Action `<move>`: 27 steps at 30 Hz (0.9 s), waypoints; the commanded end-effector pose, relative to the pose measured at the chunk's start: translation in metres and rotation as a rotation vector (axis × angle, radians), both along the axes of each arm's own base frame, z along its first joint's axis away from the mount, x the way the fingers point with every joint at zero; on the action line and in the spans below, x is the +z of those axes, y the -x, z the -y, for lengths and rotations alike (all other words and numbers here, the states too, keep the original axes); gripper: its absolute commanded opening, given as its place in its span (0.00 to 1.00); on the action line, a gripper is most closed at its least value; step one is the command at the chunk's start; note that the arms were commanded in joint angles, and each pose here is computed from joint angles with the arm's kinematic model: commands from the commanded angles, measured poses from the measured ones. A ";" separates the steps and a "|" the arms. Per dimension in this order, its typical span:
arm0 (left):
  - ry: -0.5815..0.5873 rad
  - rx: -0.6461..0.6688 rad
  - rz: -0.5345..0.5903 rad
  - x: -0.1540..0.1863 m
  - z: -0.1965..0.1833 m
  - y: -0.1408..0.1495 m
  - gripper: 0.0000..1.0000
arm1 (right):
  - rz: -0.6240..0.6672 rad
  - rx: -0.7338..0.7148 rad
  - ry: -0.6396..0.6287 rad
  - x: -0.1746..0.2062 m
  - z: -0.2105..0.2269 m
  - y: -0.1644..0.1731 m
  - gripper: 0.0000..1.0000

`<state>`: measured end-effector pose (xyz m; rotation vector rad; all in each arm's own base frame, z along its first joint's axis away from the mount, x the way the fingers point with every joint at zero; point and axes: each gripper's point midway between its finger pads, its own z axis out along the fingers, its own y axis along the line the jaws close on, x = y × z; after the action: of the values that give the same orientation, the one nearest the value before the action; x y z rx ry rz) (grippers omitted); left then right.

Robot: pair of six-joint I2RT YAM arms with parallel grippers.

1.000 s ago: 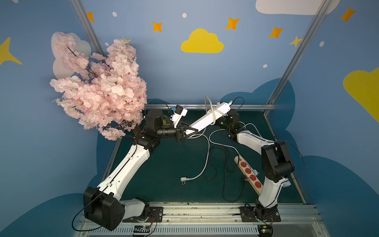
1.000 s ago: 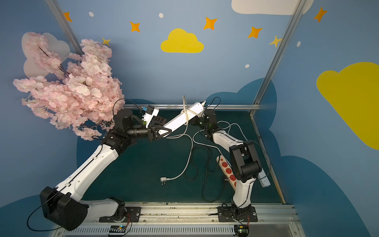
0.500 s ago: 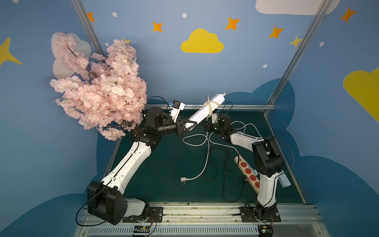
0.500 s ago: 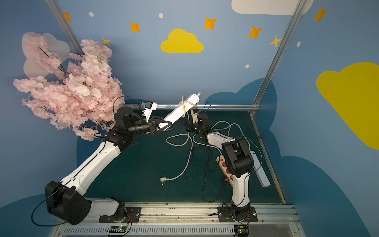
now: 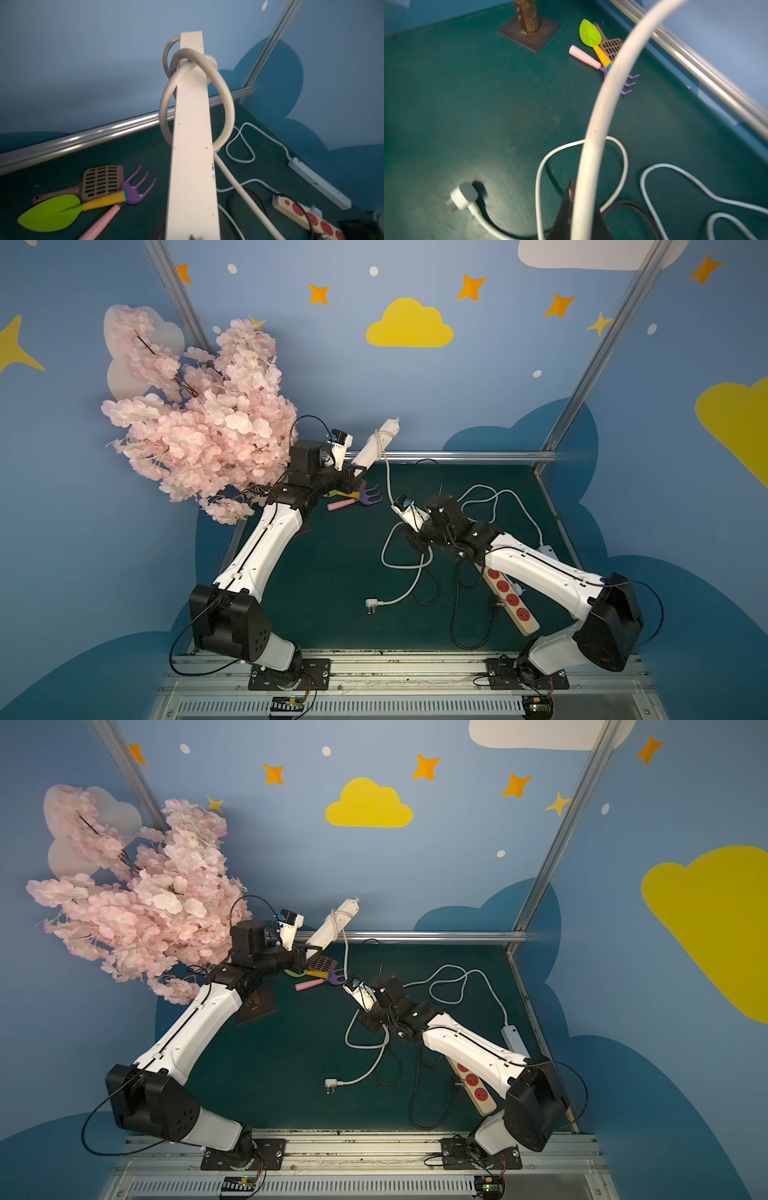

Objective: Wrap the cord around the power strip
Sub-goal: Wrap the power cord around the power strip.

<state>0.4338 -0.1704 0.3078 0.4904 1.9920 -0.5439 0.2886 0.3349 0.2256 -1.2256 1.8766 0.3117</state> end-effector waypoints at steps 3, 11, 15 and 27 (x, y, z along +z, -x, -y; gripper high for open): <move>-0.329 -0.073 -0.057 -0.058 0.008 0.022 0.02 | 0.331 0.120 0.107 0.084 0.008 0.004 0.00; -0.313 -0.519 -0.144 -0.079 0.064 0.113 0.03 | 0.384 0.062 0.083 0.160 0.033 -0.062 0.00; -0.179 -0.714 -0.155 -0.060 0.086 0.157 0.03 | 0.309 0.028 0.089 0.154 0.053 -0.105 0.00; -0.120 -0.773 -0.058 -0.017 0.090 0.170 0.03 | 0.097 -0.087 0.180 0.095 0.099 -0.158 0.00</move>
<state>0.2834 -0.2469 0.2484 1.2866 2.0481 -0.7908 0.4430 0.2382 0.3053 -1.3032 1.9180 0.0122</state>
